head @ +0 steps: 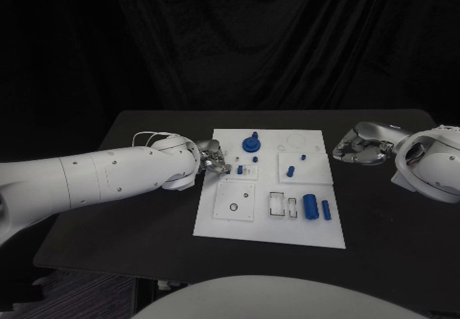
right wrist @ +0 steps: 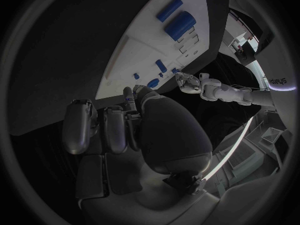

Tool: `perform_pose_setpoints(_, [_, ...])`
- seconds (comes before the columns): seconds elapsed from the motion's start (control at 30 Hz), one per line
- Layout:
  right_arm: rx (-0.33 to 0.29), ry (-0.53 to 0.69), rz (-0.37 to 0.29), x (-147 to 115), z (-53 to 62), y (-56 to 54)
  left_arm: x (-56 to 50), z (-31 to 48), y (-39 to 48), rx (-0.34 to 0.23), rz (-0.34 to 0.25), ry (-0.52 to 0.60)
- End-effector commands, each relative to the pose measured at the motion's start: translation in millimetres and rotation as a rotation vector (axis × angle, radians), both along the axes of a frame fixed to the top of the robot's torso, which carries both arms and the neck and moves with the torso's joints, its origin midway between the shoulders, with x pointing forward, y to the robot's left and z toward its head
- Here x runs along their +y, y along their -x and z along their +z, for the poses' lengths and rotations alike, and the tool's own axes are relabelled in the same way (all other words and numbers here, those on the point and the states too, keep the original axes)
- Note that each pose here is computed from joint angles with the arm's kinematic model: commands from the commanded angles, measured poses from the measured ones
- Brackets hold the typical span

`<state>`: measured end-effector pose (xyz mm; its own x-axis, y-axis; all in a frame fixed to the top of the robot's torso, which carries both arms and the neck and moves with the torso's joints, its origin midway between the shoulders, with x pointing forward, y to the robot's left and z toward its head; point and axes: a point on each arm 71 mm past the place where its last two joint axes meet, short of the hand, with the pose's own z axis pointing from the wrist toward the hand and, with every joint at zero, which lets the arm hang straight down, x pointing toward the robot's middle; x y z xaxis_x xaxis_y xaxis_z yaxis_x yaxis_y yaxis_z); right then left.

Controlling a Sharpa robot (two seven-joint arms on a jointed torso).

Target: Assemble the parts on the task board

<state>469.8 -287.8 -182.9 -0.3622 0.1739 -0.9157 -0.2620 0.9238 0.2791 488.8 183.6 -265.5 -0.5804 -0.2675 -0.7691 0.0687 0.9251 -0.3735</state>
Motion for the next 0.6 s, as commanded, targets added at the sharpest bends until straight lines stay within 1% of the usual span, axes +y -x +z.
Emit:
perform_pose_setpoints(0.03, [0.012, 0.011, -0.015, -1.3, -1.9, 0.4, -1.0, -12.7, 6.7, 0.057, -0.019, -0.023])
perform_pose_setpoints(0.27, [0.013, 0.012, -0.016, -1.7, -2.0, 0.3, -1.8, -13.8, 6.4, 0.051, -0.019, -0.016])
perform_pose_setpoints(0.6, [0.016, 0.014, -0.017, -1.8, -2.3, 0.1, -3.3, -16.5, 7.1, 0.066, -0.027, -0.023])
